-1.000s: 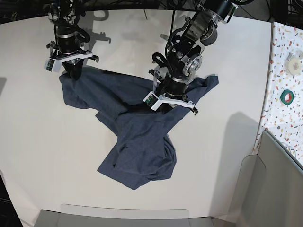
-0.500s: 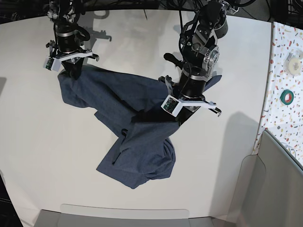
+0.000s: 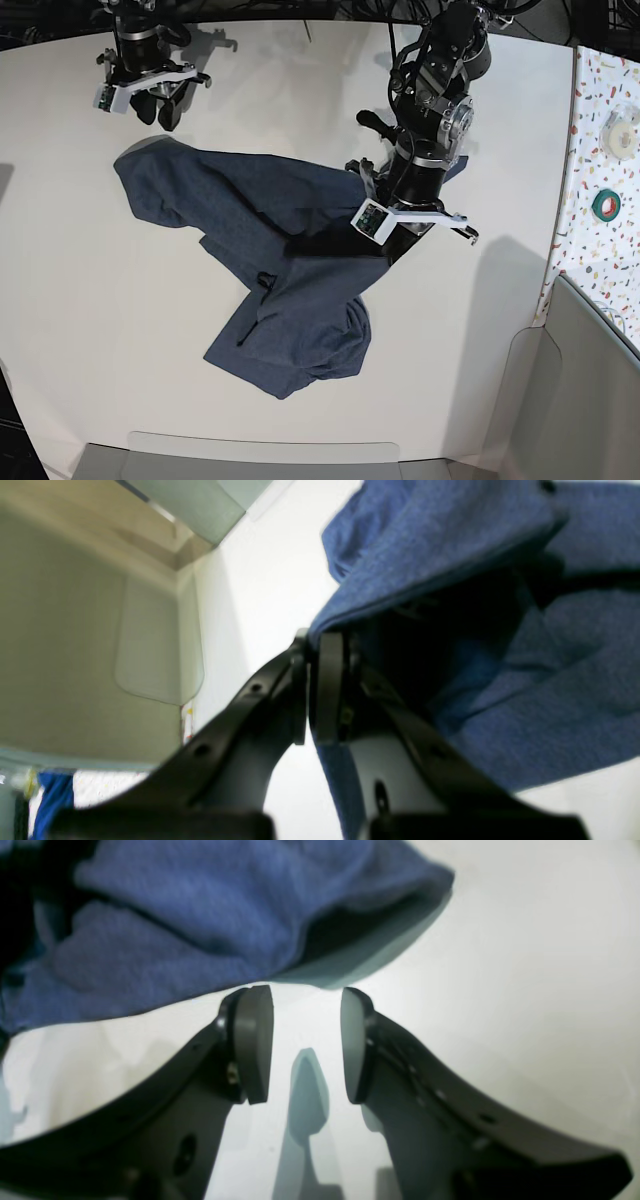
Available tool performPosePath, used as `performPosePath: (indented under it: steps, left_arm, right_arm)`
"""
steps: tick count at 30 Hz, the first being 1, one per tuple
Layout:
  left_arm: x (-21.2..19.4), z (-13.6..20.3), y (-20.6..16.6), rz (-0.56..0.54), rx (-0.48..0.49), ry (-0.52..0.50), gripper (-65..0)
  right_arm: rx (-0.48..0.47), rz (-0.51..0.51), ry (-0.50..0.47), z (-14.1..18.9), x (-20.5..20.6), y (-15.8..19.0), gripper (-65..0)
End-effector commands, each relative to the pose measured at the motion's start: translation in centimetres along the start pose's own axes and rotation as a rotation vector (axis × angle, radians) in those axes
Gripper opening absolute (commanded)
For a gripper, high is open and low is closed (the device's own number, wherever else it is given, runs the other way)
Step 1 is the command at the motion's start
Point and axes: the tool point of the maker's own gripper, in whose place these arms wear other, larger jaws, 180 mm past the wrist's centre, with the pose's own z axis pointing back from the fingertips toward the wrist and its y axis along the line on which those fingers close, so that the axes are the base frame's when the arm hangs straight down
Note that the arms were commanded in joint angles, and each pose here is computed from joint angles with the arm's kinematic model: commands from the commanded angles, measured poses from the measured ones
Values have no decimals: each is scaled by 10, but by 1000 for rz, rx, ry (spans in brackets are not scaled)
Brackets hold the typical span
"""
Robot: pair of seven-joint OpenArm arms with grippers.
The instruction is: Layout the t-shirt on the table in an organized manner, then fold the t-shirt properly
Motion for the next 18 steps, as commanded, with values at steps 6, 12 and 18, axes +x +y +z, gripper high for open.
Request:
performPosePath:
  steps: [6, 12, 18]
  left_arm:
    - [21, 9, 33, 16, 104, -161, -650]
    - [25, 14, 33, 12, 106, -216, -650]
    - [20, 15, 58, 14, 177, -218, -650]
  right_arm:
    - [38, 2, -123, -11, 38, 13, -423]
    - [125, -26, -230, -33, 77, 47, -423]
    - [262, -34, -317, -53, 113, 101, -423]
